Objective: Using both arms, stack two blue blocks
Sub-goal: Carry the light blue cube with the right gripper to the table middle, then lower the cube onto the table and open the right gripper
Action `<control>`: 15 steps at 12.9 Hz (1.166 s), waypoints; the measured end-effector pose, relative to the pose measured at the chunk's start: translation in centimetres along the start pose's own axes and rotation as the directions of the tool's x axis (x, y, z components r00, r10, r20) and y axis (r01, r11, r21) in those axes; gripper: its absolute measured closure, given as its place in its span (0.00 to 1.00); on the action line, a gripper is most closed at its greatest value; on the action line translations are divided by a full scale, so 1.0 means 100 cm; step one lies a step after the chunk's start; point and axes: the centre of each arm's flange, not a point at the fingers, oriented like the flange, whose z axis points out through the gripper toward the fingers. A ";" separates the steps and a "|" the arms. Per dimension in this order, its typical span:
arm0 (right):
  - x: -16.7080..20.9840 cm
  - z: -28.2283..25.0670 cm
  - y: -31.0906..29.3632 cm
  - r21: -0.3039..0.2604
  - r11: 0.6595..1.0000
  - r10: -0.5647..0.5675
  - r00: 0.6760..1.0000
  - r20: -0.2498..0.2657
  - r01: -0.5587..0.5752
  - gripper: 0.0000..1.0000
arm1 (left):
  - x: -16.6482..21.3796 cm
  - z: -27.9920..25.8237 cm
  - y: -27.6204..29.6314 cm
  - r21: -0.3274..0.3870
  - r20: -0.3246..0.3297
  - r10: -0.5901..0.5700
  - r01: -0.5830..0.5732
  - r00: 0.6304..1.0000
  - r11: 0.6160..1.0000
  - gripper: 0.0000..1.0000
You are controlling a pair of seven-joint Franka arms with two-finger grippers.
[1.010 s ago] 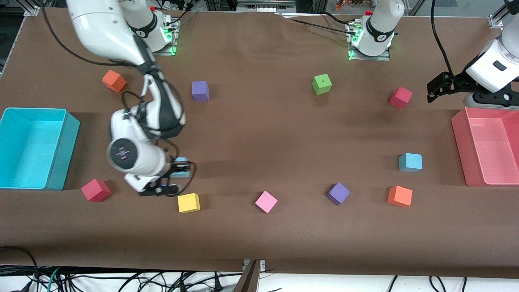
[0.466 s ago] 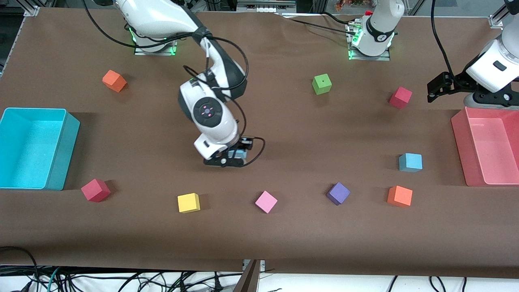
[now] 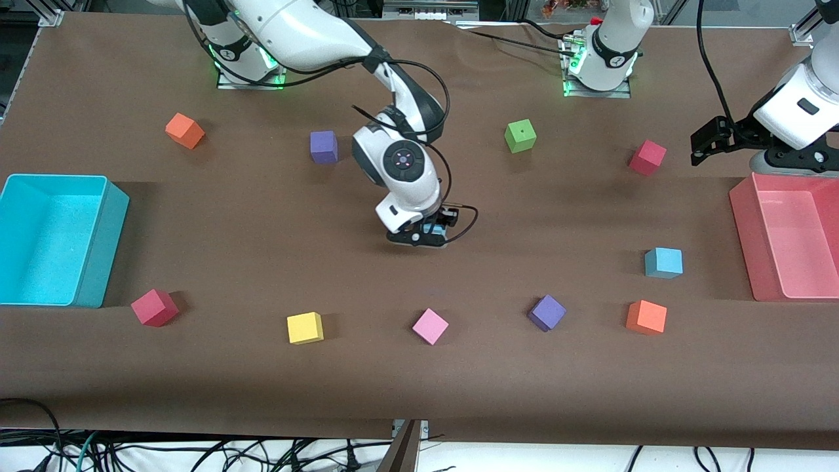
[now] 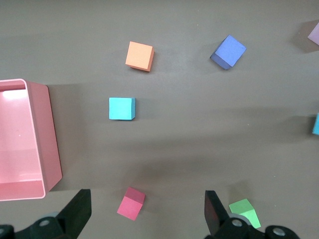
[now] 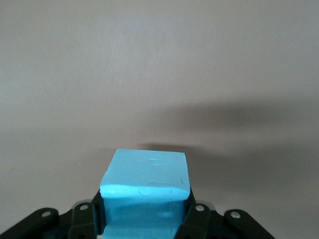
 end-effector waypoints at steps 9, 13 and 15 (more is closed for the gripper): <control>-0.025 0.029 -0.014 -0.040 0.996 -0.082 0.996 -0.020 0.081 0.16 | 0.000 0.000 0.000 0.000 0.000 0.000 0.000 1.000 1.000 0.00; -0.016 0.010 -0.015 -0.052 0.979 -0.201 0.979 -0.039 0.199 0.00 | 0.000 0.000 0.000 0.000 0.000 0.000 0.000 1.000 1.000 0.00; 0.003 -0.018 -0.003 -0.074 0.947 -0.316 0.949 -0.021 0.313 0.00 | 0.000 0.000 -0.001 0.000 0.000 -0.001 0.001 1.000 1.000 0.00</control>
